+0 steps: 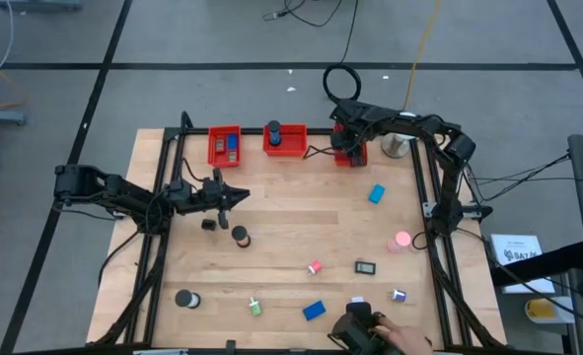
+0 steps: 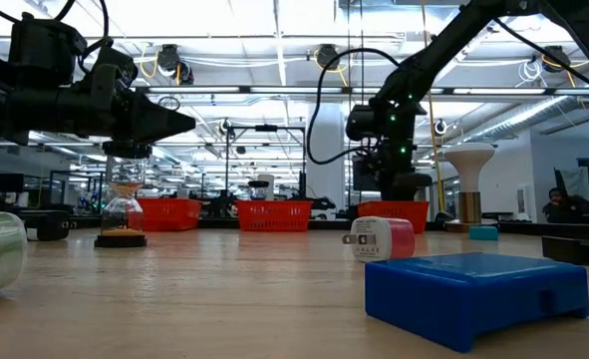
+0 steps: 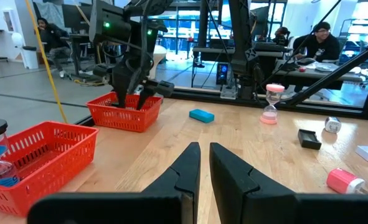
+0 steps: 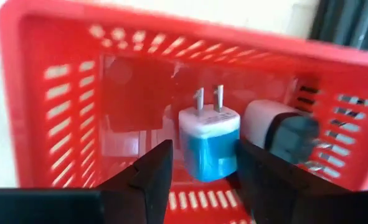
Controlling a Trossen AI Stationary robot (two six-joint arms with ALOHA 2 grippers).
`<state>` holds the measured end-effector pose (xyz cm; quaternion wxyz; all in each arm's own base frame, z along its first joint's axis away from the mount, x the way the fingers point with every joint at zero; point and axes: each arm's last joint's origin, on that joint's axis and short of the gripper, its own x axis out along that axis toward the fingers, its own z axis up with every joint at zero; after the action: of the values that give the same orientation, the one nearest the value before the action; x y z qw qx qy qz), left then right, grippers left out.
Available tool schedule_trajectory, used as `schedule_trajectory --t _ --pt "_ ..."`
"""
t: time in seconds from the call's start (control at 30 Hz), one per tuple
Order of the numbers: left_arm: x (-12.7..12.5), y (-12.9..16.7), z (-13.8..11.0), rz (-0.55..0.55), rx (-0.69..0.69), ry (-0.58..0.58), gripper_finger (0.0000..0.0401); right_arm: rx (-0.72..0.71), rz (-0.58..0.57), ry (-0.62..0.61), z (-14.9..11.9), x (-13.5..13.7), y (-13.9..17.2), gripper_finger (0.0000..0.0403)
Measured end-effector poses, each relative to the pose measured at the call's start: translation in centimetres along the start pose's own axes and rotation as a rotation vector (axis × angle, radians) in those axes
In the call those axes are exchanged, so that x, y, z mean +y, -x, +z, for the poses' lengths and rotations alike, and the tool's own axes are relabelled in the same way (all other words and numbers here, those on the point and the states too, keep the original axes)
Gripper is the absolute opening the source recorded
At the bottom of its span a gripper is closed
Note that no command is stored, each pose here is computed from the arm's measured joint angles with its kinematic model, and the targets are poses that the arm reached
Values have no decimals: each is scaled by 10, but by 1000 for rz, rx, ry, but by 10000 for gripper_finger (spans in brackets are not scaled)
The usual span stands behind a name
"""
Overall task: Pick & Place Office items
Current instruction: Remove the blue charger adapter from the right orange basket
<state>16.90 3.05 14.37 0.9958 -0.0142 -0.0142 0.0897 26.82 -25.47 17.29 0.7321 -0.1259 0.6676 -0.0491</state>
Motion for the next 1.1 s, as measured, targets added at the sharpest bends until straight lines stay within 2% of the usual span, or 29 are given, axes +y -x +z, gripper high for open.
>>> schedule_trajectory --t 0.23,0.37,0.47,0.9,1.1 --pt "0 0 0 0 0 0 35 7 -28 -15 3 1 0 181" --pt "0 0 0 0 0 0 35 2 -22 -24 3 1 0 202" --pt "0 0 0 0 0 0 35 -22 -2 -25 4 1 0 203" --pt "0 0 0 0 0 0 35 -30 10 -62 -1 8 -11 148" --pt "0 0 0 0 0 0 35 -76 -39 -97 2 5 0 120"
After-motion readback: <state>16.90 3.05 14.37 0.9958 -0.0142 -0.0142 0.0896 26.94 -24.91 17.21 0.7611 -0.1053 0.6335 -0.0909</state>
